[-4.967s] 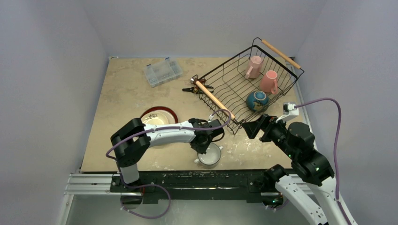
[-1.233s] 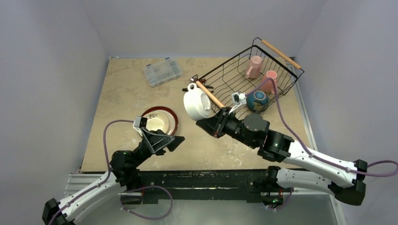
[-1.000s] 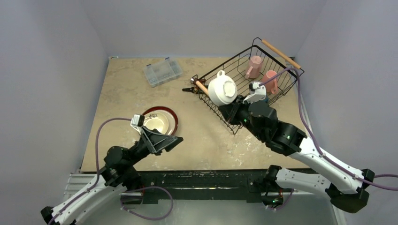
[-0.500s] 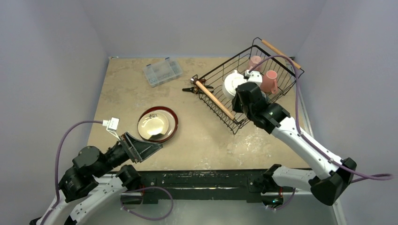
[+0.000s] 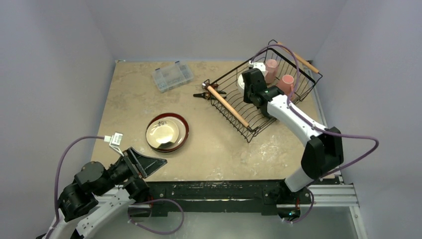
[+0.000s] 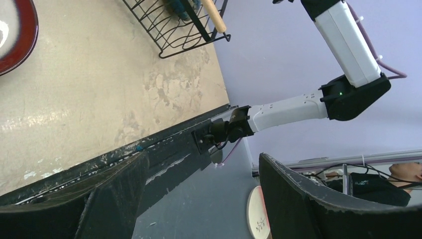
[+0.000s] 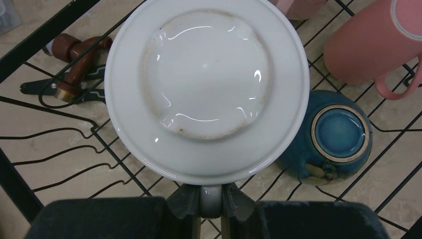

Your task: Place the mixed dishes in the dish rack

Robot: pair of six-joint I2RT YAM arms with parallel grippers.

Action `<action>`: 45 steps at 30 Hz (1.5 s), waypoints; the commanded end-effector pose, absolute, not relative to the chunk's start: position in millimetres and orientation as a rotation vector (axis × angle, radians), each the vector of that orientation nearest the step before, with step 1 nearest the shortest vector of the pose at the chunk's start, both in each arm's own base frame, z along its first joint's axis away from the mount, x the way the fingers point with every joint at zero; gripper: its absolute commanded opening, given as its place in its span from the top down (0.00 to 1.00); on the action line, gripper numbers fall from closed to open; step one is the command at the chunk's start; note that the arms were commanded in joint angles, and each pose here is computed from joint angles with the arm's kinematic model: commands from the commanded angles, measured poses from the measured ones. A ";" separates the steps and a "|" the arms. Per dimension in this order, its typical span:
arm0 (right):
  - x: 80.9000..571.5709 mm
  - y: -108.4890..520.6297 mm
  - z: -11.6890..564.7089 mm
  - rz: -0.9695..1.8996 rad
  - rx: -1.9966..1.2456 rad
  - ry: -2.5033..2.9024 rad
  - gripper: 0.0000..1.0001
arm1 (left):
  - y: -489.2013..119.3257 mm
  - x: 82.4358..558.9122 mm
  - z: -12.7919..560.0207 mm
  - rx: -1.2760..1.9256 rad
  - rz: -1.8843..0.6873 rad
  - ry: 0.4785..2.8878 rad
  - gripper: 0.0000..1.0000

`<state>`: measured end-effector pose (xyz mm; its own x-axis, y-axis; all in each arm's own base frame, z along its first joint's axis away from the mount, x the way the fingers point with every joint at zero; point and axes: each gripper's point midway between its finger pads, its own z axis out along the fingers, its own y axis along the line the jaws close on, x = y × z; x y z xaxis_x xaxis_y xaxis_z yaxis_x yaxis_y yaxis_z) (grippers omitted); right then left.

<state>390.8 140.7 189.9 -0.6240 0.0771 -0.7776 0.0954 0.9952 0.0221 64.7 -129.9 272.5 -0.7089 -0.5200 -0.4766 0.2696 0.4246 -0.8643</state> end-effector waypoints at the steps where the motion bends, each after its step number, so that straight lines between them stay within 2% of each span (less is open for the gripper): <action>1: 436.3 135.5 226.8 -0.054 0.123 2.109 1.00 | -119.5 59.6 282.2 -0.224 -1.364 1.903 0.20; 14: 485.3 131.0 139.6 0.044 0.106 2.310 1.00 | -110.5 62.8 276.7 -0.282 -1.337 1.888 0.20; 19: 490.1 109.6 113.8 -0.065 0.128 2.364 1.00 | -105.2 61.3 271.2 -0.301 -1.318 1.901 0.20; 27: 500.0 94.1 102.3 -0.085 0.155 2.377 0.99 | -104.3 65.2 272.2 -0.308 -1.290 1.904 0.19; 32: 496.6 89.3 99.3 -0.119 0.161 2.395 0.80 | -113.8 67.3 268.7 -0.292 -1.288 1.951 0.19; 38: 490.2 87.2 121.2 -0.105 0.161 2.360 0.55 | -122.0 71.5 261.1 -0.289 -1.283 1.982 0.19; 45: 463.9 105.6 187.5 0.014 0.136 2.268 0.48 | -136.2 77.5 255.0 -0.249 -1.269 2.033 0.19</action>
